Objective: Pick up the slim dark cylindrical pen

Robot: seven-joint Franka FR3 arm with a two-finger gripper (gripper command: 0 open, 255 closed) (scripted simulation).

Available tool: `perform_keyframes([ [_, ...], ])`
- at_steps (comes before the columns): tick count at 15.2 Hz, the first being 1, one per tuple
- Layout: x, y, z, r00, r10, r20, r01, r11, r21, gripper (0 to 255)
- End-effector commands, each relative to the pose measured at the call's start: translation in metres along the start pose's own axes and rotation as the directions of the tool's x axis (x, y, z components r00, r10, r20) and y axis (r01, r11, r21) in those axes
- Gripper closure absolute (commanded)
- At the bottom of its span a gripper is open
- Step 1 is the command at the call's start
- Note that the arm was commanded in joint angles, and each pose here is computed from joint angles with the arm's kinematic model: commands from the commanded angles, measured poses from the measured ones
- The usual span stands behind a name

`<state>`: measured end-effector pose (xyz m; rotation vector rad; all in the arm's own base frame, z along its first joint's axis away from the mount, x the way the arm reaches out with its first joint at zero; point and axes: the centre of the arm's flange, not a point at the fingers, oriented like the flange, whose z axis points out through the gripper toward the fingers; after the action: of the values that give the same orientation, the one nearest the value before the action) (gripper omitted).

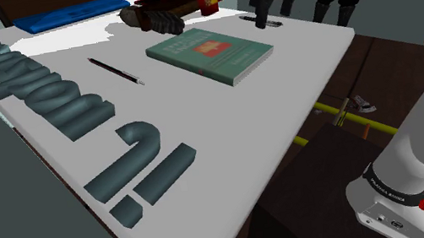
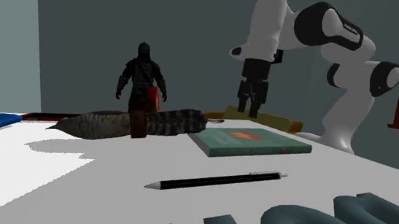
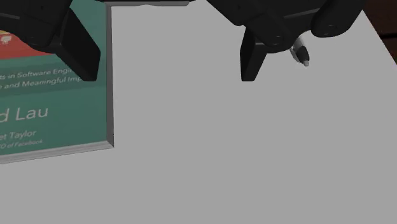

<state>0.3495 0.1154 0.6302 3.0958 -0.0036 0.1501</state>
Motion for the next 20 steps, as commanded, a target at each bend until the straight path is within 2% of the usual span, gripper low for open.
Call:
perform_keyframes([
  [1,0.008,-0.023,0.0,1.0,-0.01,0.011,0.01,1.0,0.009,0],
  [20,0.077,-0.258,-0.005,0.988,-0.113,0.106,0.104,0.991,0.088,0],
])
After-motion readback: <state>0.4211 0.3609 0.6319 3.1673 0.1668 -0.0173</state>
